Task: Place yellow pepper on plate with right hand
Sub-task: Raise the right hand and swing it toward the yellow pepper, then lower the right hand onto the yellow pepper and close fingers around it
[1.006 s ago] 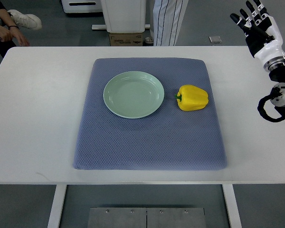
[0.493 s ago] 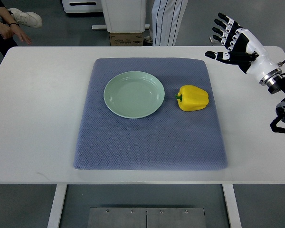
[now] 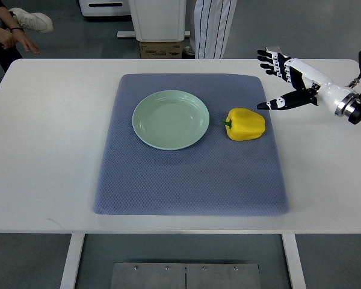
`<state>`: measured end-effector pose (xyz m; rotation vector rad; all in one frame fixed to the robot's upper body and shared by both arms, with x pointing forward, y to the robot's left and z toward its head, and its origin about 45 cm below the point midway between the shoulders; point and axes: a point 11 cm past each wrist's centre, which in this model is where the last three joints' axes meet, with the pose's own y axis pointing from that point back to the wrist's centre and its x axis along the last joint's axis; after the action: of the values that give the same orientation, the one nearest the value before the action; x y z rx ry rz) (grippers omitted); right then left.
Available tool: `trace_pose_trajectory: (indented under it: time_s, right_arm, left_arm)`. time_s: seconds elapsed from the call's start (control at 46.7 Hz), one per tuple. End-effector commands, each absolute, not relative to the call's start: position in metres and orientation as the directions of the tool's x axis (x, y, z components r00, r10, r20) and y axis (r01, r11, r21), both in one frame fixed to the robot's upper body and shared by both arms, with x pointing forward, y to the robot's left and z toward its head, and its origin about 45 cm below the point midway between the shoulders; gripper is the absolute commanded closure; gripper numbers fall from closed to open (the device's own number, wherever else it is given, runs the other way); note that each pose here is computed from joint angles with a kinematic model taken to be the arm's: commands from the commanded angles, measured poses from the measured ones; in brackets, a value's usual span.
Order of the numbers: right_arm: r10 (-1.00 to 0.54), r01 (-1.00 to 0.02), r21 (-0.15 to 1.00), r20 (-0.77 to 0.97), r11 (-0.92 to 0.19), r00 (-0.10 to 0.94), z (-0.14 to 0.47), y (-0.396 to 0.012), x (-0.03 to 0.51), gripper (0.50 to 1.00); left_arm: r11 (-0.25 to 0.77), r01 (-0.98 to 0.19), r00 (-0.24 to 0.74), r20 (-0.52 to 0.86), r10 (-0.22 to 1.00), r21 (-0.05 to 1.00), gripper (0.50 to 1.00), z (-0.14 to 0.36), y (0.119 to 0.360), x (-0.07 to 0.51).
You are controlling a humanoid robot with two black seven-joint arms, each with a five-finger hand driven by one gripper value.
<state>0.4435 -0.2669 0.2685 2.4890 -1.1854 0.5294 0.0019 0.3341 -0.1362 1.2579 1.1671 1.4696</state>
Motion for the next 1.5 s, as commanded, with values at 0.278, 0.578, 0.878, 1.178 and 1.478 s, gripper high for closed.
trace_pose_trajectory:
  time_s: [0.278, 0.578, 0.878, 1.178, 1.478]
  right_arm:
    - [-0.517, -0.742, 0.328, 0.554, -0.585, 0.653, 0.234, -0.244, 0.429, 0.500]
    - [-0.475, -0.748, 0.350, 0.604, -0.563, 0.640, 0.221, -0.229, 0.432, 0.500]
    - [-0.403, -0.745, 0.364, 0.665, -0.559, 0.628, 0.210, -0.216, 0.433, 0.500]
    - [-0.343, -0.742, 0.374, 0.710, -0.557, 0.615, 0.203, -0.204, 0.440, 0.576]
    - [-0.256, -0.763, 0.382, 0.783, -0.521, 0.567, 0.200, -0.203, 0.448, 0.760]
  left_arm:
    - [-0.200, -0.033, -0.128, 0.194, 0.973, 0.979, 0.500, -0.136, 0.334, 0.002]
    - [-0.198, -0.031, -0.128, 0.193, 0.973, 0.980, 0.500, -0.136, 0.334, 0.001]
    - [-0.200, -0.031, -0.128, 0.194, 0.972, 0.979, 0.500, -0.136, 0.334, 0.001]
    - [-0.198, -0.034, -0.128, 0.193, 0.973, 0.980, 0.500, -0.136, 0.334, 0.002]
    - [-0.198, -0.033, -0.128, 0.193, 0.973, 0.980, 0.500, -0.136, 0.334, 0.002]
